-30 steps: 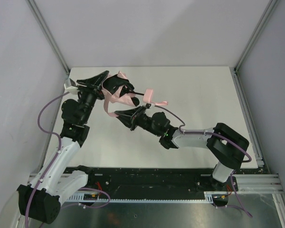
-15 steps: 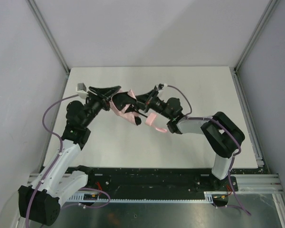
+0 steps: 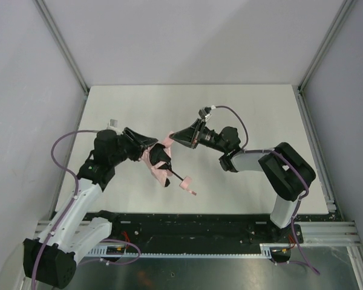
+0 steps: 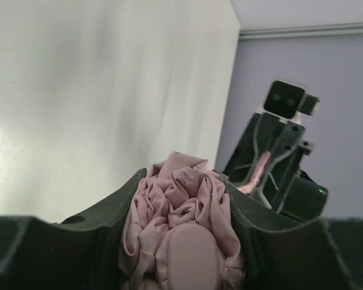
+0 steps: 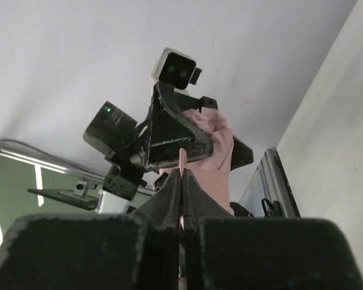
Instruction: Put away the umbrella
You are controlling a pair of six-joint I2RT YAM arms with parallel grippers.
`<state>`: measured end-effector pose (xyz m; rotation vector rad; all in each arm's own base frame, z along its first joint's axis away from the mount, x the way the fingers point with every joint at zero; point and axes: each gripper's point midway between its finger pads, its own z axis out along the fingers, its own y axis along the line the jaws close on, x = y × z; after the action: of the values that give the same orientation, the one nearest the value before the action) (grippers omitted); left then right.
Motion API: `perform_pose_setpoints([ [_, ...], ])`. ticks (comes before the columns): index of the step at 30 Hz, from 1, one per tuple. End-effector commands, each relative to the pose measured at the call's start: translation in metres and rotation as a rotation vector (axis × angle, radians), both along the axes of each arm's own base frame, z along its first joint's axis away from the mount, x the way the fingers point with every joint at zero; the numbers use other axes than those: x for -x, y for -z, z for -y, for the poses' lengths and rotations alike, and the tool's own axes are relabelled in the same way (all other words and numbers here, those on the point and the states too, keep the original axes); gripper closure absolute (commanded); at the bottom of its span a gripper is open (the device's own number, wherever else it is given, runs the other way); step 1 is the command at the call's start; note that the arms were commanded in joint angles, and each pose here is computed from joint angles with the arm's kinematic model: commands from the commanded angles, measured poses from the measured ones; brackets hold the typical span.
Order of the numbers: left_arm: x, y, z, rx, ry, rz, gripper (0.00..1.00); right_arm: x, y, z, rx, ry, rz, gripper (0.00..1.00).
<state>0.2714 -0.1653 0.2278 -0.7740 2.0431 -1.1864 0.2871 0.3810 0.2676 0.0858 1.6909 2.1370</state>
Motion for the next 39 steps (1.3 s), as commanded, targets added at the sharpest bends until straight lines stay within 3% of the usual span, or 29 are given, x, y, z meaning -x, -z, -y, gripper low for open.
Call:
perform_pose_setpoints([
  [1,0.004,0.025,-0.026,-0.196,-0.067,-0.052,1.00,0.022,-0.069,0.019,-0.146,0.050,0.278,1.00],
  [11,0.004,0.080,-0.054,-0.312,-0.201,-0.200,1.00,0.069,-0.093,0.016,-0.272,0.043,0.335,1.00],
  [19,0.002,0.097,-0.064,-0.375,-0.262,-0.245,1.00,0.112,-0.102,0.007,-0.314,-0.099,0.282,1.00],
  [24,0.000,0.103,-0.054,-0.405,-0.259,-0.263,1.00,0.127,-0.081,-0.012,-0.272,-0.184,0.249,1.00],
  [32,0.001,0.120,-0.049,-0.481,-0.259,-0.315,1.00,0.150,-0.040,-0.044,-0.115,-0.269,0.315,1.00],
  [39,0.002,0.142,-0.043,-0.548,-0.232,-0.373,1.00,0.158,0.019,-0.078,0.134,-0.291,0.437,1.00],
])
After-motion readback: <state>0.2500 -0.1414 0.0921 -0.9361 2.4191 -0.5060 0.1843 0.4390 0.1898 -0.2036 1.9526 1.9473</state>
